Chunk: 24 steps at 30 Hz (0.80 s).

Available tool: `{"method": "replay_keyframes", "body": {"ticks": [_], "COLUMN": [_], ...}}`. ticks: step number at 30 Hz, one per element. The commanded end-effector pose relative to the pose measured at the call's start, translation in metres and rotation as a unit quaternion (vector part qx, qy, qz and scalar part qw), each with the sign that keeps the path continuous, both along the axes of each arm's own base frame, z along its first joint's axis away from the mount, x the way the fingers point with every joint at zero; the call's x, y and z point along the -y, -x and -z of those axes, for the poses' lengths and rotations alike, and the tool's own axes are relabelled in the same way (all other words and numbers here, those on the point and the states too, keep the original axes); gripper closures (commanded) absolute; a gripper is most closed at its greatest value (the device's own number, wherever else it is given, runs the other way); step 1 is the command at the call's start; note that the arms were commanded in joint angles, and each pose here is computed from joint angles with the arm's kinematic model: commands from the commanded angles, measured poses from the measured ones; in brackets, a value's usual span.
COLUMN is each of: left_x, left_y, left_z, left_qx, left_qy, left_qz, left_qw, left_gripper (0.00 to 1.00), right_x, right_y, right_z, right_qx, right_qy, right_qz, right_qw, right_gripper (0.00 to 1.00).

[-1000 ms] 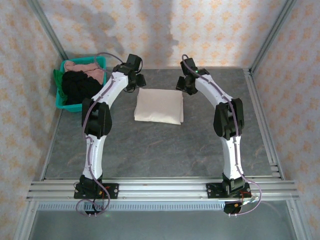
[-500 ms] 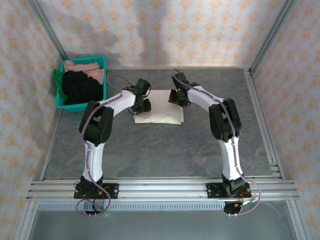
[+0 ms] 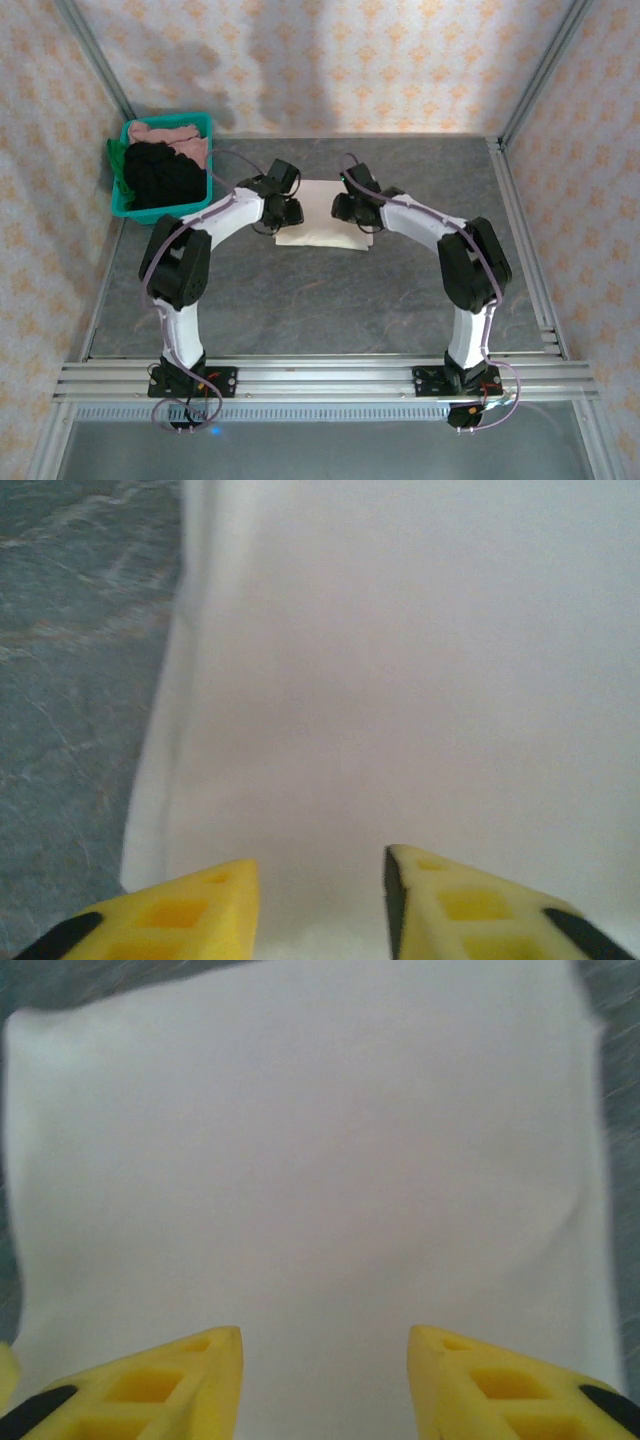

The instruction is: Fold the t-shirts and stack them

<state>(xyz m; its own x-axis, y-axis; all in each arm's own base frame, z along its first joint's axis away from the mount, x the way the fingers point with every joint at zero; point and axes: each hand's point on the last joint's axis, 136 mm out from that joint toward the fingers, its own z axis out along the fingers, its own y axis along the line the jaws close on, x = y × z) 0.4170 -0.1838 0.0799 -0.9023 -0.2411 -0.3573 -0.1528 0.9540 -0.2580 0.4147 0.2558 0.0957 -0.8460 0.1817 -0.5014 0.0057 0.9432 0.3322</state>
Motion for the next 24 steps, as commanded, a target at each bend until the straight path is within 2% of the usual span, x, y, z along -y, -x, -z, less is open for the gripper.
{"method": "replay_keyframes", "body": {"ticks": [1,3,7,10,14,16,18,19,22,24], "left_x": [0.0,-0.008,-0.015,-0.016,-0.018,-0.02,-0.026,-0.029,-0.046,-0.06], "left_y": [0.025,0.036,0.049,0.048,0.045,0.044,0.045,0.045,0.05,0.055], "left_z": [0.016,0.034,0.052,0.047,0.021,0.003,-0.016,-0.024,-0.045,-0.054], "left_qx": [-0.017,-0.034,-0.05,-0.045,-0.023,-0.006,0.012,0.021,0.046,0.062], "left_qy": [-0.012,-0.018,-0.025,-0.023,-0.023,-0.022,-0.026,-0.029,-0.038,-0.038], "left_qz": [0.001,-0.012,-0.018,-0.017,-0.011,-0.009,-0.014,-0.016,-0.034,-0.05], "left_qw": [1.0,0.999,0.998,0.999,0.999,1.0,0.999,0.999,0.998,0.996], "left_gripper": [0.69,0.72,0.74,0.75,0.74,0.68,0.53,0.49,0.4,0.32], "right_x": [-0.008,-0.005,0.026,0.048,0.062,0.055,0.034,0.025,0.002,-0.007], "right_y": [0.02,0.034,0.047,0.052,0.055,0.053,0.049,0.046,0.027,0.013], "right_z": [0.017,0.031,0.052,0.055,0.026,0.006,-0.011,-0.015,-0.01,0.008], "right_qx": [-0.001,-0.007,-0.025,-0.036,-0.007,0.017,0.041,0.049,0.046,0.021], "right_qy": [0.009,0.036,0.081,0.108,0.128,0.114,0.091,0.086,0.096,0.127], "right_qz": [0.003,0.008,0.039,0.052,0.053,0.039,0.009,-0.003,-0.025,-0.032], "right_qw": [1.0,0.999,0.996,0.992,0.99,0.993,0.995,0.995,0.994,0.991], "right_gripper": [0.55,0.55,0.57,0.57,0.53,0.45,0.37,0.35,0.33,0.32]}}
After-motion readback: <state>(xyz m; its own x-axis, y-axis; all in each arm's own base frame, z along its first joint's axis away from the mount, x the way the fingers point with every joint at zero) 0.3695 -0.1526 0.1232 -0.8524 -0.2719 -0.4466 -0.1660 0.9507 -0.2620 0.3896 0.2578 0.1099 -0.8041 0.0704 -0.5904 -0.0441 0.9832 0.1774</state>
